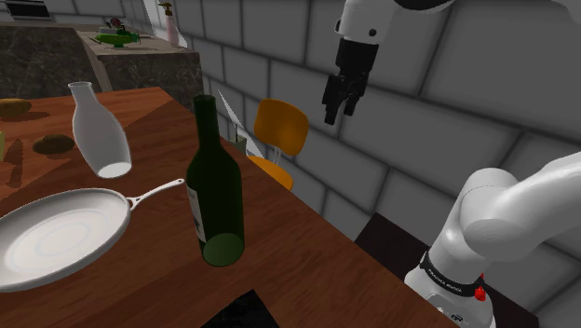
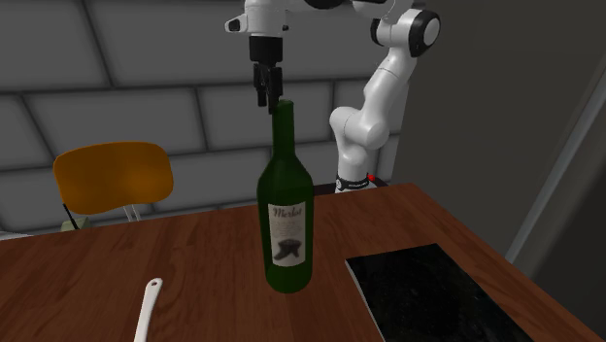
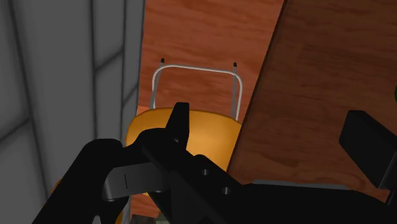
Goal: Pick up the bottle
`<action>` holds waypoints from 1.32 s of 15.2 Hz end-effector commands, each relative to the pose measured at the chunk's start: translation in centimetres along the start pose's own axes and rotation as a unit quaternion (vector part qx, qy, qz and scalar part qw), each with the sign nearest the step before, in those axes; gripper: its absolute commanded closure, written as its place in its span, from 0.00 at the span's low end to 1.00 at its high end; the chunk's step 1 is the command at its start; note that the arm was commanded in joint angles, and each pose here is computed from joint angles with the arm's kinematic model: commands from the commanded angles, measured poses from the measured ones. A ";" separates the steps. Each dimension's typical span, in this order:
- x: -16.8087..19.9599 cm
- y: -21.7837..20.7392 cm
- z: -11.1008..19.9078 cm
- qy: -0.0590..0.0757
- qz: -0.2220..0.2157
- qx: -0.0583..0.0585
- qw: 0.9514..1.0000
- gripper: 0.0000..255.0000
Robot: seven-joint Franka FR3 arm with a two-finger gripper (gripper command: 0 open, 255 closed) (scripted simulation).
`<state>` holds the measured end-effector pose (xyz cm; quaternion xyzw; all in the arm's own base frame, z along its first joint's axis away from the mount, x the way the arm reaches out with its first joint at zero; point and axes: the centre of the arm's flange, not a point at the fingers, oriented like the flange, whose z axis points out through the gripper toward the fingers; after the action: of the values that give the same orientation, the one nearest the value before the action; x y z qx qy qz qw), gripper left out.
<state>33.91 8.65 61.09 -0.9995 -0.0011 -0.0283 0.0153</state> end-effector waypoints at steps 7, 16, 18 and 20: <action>1.9 -10.2 -3.0 -0.002 0.006 -0.005 1.000 0.00; 4.3 -21.6 -6.2 -0.003 0.013 -0.011 1.000 0.00; 4.9 -24.1 -6.8 -0.004 0.014 -0.013 1.000 0.00; 5.4 -26.6 -7.5 -0.004 0.016 -0.014 1.000 0.00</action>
<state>38.55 34.01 69.20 -0.9996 0.0119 -0.0245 0.0016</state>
